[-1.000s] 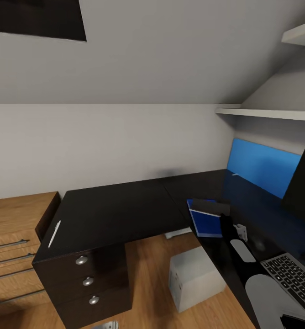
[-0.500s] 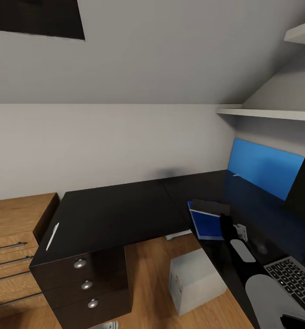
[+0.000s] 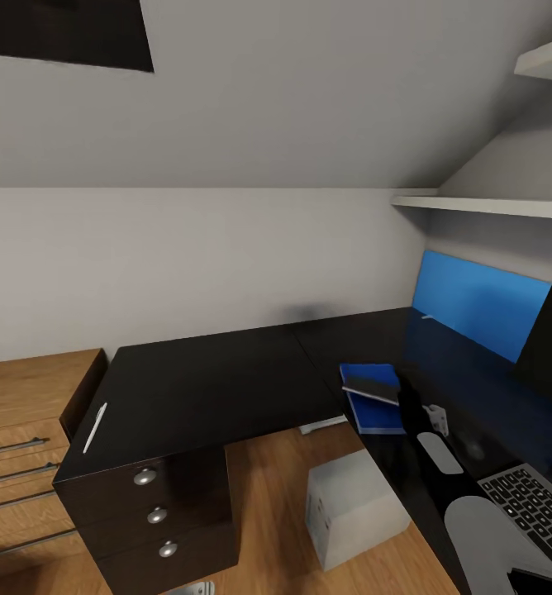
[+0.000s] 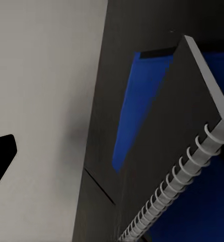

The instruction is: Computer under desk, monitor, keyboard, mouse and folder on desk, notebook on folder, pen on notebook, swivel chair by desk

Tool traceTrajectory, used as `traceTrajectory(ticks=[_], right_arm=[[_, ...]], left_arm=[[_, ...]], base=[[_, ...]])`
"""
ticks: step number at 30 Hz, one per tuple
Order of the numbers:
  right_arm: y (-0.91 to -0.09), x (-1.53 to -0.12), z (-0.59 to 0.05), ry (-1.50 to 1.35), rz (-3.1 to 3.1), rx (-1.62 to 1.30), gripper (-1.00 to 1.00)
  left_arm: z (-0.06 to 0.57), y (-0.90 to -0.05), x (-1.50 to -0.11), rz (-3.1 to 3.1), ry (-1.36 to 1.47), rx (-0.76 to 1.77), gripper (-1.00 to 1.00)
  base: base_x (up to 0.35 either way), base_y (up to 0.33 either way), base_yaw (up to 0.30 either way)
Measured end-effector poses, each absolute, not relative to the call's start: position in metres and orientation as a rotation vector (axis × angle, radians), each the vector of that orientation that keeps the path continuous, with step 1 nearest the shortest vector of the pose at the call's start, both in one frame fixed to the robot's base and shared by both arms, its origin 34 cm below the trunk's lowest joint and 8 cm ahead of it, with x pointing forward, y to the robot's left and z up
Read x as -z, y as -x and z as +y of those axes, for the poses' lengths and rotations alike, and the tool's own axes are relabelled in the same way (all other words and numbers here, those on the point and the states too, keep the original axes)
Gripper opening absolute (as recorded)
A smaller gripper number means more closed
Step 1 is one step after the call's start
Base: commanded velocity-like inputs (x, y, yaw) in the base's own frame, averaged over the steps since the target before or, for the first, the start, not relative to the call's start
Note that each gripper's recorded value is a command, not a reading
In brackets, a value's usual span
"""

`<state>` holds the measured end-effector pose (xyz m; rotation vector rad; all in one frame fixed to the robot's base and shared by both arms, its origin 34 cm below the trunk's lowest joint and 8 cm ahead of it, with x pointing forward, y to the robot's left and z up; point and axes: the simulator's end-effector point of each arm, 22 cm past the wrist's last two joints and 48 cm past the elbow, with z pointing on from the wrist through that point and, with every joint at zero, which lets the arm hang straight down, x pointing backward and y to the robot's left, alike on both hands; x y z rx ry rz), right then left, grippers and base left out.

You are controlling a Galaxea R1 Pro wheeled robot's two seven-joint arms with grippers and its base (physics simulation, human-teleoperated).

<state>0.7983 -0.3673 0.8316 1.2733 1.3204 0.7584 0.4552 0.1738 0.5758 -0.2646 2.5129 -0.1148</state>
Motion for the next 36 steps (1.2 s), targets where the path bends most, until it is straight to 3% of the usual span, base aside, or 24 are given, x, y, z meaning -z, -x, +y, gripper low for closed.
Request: traceTrajectory(ticks=[36], right_arm=[[-0.7984, -0.8317, -0.3672, -1.273, 1.32, -0.759, 1.0]], left_arm=[[0.1681, -0.4526, -0.575, 2.518, 0.245, 0.123, 1.0]], base=[[0.0, -0.027, 0.0]])
